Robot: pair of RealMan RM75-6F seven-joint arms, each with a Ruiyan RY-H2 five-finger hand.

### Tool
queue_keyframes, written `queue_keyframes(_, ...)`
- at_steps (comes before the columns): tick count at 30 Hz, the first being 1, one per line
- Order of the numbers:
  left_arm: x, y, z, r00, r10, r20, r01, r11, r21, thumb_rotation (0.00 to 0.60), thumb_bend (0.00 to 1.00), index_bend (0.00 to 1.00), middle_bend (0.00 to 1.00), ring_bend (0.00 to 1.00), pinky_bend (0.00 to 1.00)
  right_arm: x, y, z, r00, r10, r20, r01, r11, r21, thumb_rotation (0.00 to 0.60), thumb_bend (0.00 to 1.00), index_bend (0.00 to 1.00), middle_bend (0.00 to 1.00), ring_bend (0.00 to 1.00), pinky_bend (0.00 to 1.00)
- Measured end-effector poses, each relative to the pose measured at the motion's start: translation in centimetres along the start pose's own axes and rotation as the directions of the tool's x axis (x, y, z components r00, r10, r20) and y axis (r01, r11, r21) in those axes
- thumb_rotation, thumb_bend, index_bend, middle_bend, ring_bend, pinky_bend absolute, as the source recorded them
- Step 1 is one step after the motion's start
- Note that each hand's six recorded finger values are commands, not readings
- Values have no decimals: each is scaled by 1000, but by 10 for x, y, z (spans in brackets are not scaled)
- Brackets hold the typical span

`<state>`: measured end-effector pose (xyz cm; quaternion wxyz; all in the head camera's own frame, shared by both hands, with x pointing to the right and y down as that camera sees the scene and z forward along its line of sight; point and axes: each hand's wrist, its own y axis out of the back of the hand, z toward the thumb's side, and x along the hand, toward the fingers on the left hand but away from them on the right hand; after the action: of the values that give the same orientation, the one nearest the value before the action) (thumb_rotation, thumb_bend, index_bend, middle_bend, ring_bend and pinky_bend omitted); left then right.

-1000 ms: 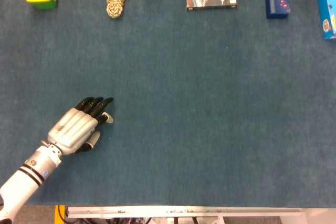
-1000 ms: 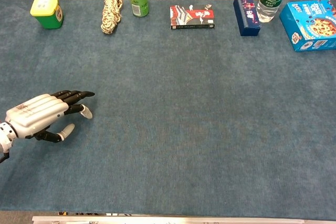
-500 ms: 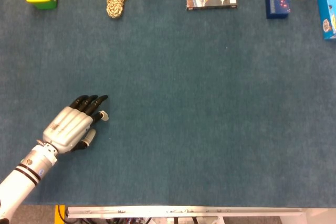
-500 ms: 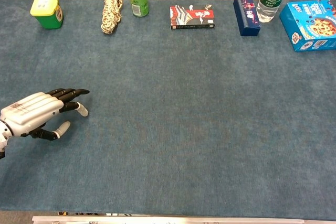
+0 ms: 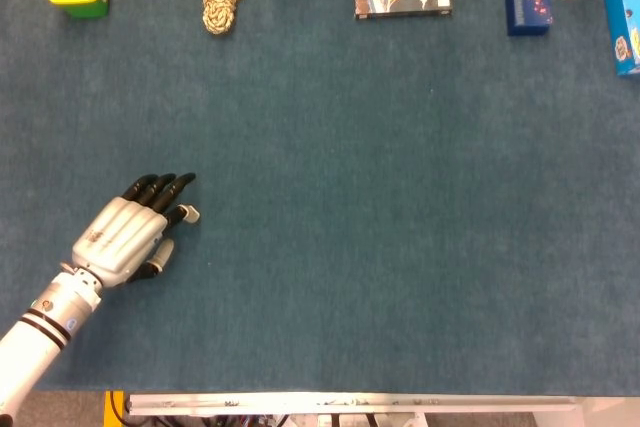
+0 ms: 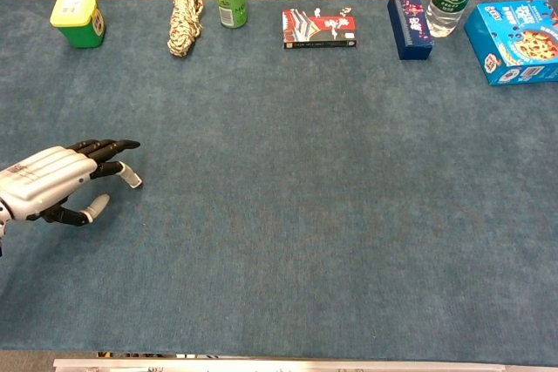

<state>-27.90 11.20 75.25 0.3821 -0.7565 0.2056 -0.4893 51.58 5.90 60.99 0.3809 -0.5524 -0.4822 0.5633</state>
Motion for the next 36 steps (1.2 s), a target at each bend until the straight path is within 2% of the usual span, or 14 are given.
queue_keyframes(9, -2, 5, 0, 1000, 12, -3, -12, 1000, 0, 600, 586, 270, 0, 0, 72, 0, -1, 1, 1000, 1, -3, -1, 1000, -1, 600, 254, 367, 438, 359, 459)
queue_keyframes(15, -8, 16, 1, 999, 49, -7, -49, 999, -9, 600, 586, 269, 0, 0, 72, 0, 3, 2, 1000, -10, -8, 10, 1000, 0, 600, 254, 367, 438, 359, 459)
queue_keyframes(18, -15, 25, -3, 997, 77, -27, -77, 997, -12, 600, 586, 269, 0, 0, 72, 1, 6, 3, 1000, -16, -8, 16, 1000, 2, 600, 254, 367, 438, 359, 459)
queue_keyframes(23, -27, 41, -21, 986, 122, -110, -124, 992, -10, 600, 586, 261, 0, 0, 72, 1, 9, 3, 1000, -23, -7, 23, 1000, 4, 600, 254, 367, 438, 359, 459)
queue_keyframes(27, -37, 56, -39, 962, 166, -215, -171, 985, -4, 600, 586, 261, 0, 0, 72, 1, 9, 4, 1000, -23, -8, 23, 1000, 3, 600, 254, 367, 438, 359, 459)
queue_keyframes(31, -55, 77, -59, 916, 226, -330, -236, 972, 9, 600, 586, 261, 0, 0, 72, 1, 9, 5, 1000, -20, -6, 20, 1000, 4, 600, 254, 367, 438, 359, 459)
queue_keyframes(36, -72, 91, -77, 874, 252, -416, -263, 964, 32, 600, 585, 261, 0, 0, 74, 1, 9, 4, 1000, -21, 1, 21, 1000, 7, 600, 254, 367, 438, 359, 459)
